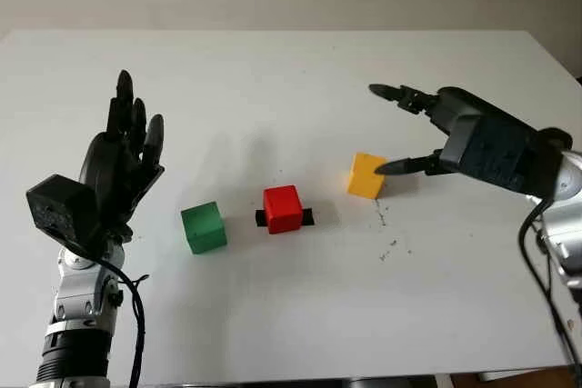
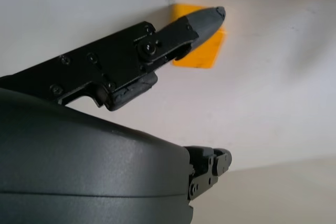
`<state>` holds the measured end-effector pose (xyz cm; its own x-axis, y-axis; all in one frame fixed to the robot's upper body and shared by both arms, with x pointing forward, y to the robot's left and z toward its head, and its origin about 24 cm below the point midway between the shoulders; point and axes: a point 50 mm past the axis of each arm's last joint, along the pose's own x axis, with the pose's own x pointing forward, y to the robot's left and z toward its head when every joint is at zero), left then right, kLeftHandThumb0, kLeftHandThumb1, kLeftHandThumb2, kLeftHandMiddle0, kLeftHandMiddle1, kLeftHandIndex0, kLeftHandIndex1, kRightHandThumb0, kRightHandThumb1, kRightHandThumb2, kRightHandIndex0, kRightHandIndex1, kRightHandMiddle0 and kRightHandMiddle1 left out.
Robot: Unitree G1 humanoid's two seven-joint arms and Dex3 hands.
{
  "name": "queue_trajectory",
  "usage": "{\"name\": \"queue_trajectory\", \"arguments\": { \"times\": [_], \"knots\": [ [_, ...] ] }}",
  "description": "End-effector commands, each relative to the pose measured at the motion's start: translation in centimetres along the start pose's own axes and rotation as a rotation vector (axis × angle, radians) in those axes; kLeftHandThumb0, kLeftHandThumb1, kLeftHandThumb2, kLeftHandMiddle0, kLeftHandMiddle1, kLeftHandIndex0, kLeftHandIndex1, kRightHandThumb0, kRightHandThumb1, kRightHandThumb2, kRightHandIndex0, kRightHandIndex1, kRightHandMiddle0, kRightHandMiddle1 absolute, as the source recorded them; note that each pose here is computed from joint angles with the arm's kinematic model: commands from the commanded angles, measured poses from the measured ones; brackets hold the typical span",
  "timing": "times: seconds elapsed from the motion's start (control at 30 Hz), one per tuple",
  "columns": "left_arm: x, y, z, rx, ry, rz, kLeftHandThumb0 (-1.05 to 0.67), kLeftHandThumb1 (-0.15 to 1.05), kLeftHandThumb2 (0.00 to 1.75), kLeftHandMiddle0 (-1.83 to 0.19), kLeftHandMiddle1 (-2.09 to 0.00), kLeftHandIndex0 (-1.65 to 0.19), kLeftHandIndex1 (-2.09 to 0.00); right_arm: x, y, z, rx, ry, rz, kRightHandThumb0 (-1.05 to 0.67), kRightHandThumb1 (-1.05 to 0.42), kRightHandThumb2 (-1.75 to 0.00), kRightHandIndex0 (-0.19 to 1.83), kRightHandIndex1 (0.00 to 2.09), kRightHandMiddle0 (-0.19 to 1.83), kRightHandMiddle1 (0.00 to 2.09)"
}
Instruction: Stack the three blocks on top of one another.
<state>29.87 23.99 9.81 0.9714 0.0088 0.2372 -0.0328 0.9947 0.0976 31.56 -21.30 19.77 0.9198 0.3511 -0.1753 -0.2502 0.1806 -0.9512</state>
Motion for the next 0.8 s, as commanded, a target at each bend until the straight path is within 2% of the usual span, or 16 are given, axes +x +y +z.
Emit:
{"name": "queue_trajectory", "arguments": {
  "times": [0.0, 0.3, 0.5, 0.77],
  "knots": [
    [0.0, -0.1, 0.2, -0.007, -0.015, 0.016, -0.65, 1.05, 0.59, 0.19, -0.02, 0.19, 0.00, 0.1, -1.4, 0.4, -0.162, -0.032, -0.012, -0.59, -0.81, -0.03, 0.04, 0.07, 0.22, 0.09],
    [-0.1, -0.4, 0.1, 0.019, -0.003, 0.011, -0.66, 1.05, 0.66, 0.19, 0.00, 0.19, 0.00, 0.9, -2.1, 0.3, -0.561, -0.154, 0.016, -0.48, -0.81, -0.05, 0.05, 0.06, 0.26, 0.09],
    [-0.1, -0.6, 0.1, 0.012, -0.008, 0.007, -0.61, 1.05, 0.63, 0.19, 0.00, 0.19, 0.00, 1.3, -1.9, -0.2, -0.646, -0.217, 0.019, -0.44, -0.81, -0.05, 0.07, 0.07, 0.28, 0.09],
    [-0.3, -0.8, 0.0, 0.030, -0.012, -0.004, -0.58, 1.05, 0.63, 0.19, 0.00, 0.19, 0.00, 1.9, -0.5, -0.6, -0.705, -0.274, -0.001, -0.46, -0.82, -0.06, 0.08, 0.06, 0.29, 0.08]
  ]
}}
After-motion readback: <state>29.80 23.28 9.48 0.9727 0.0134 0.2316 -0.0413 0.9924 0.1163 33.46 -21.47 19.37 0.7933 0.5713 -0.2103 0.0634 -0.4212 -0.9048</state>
